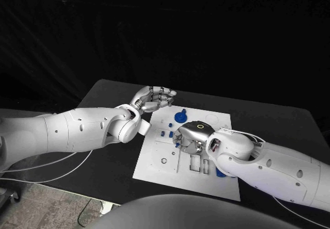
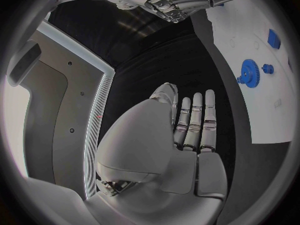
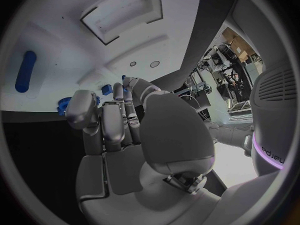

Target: Assemble the parts on the task board

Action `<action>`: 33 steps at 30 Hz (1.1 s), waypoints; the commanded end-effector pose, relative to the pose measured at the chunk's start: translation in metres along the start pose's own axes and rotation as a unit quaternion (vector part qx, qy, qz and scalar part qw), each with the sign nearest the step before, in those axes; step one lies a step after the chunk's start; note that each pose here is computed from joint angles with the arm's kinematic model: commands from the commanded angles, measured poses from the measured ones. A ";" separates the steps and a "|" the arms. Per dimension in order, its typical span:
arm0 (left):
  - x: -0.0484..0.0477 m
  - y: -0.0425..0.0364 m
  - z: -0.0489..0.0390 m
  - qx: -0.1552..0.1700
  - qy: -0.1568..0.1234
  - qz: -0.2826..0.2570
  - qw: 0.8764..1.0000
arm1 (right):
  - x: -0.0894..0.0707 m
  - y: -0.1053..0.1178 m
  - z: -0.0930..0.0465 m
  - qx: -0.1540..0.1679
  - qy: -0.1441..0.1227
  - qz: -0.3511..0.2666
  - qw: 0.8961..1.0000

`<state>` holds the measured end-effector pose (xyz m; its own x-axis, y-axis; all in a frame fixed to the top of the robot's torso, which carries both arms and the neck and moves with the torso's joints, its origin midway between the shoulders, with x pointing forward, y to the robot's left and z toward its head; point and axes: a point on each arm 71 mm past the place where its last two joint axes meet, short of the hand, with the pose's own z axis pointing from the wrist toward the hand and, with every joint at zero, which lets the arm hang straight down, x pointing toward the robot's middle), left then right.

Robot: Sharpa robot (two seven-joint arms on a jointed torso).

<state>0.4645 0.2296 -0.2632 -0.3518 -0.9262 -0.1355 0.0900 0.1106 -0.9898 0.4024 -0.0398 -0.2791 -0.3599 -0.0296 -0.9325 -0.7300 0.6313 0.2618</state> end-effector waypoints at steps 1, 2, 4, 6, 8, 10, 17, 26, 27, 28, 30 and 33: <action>0.0032 0.0002 0.0004 0.002 0.009 -0.009 1.000 | 0.005 0.001 0.002 0.001 0.007 -0.010 1.000; 0.0035 0.0005 0.0004 0.002 0.009 -0.009 1.000 | 0.007 0.001 0.002 0.000 0.008 -0.009 1.000; 0.0037 0.0009 0.0004 0.001 0.010 -0.009 1.000 | 0.010 0.003 0.003 -0.001 0.009 -0.006 1.000; 0.0037 0.0011 0.0003 0.001 0.009 -0.009 1.000 | 0.012 0.004 0.003 -0.002 0.009 -0.004 1.000; 0.0035 0.0013 0.0002 0.001 0.009 -0.009 1.000 | 0.013 0.005 0.003 -0.004 0.010 -0.003 1.000; 0.0032 0.0016 0.0000 0.000 0.009 -0.009 1.000 | 0.014 0.006 0.003 -0.005 0.010 -0.002 1.000; 0.0032 0.0023 -0.0001 -0.001 0.009 -0.009 1.000 | 0.016 0.009 0.001 -0.009 0.010 0.001 1.000; 0.0042 0.0033 0.0003 -0.003 0.010 -0.010 1.000 | 0.018 0.010 0.002 -0.008 0.018 0.001 1.000; 0.0046 0.0034 0.0005 -0.003 0.011 -0.010 1.000 | 0.018 0.010 0.002 -0.007 0.018 0.001 1.000; 0.0051 0.0035 0.0007 -0.003 0.011 -0.011 1.000 | 0.019 0.010 0.002 -0.007 0.019 0.001 1.000; 0.0056 0.0035 0.0009 -0.003 0.012 -0.011 1.000 | 0.020 0.010 0.002 -0.006 0.021 0.001 1.000; 0.0058 0.0038 0.0010 -0.003 0.013 -0.011 1.000 | 0.021 0.009 0.002 -0.006 0.023 0.002 1.000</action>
<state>0.4641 0.2266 -0.2680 -0.3613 -0.9236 -0.1285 0.0771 0.1077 -0.9912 0.3900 -0.0331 -0.2949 -0.3894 -0.0384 -0.9203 -0.7300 0.6221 0.2829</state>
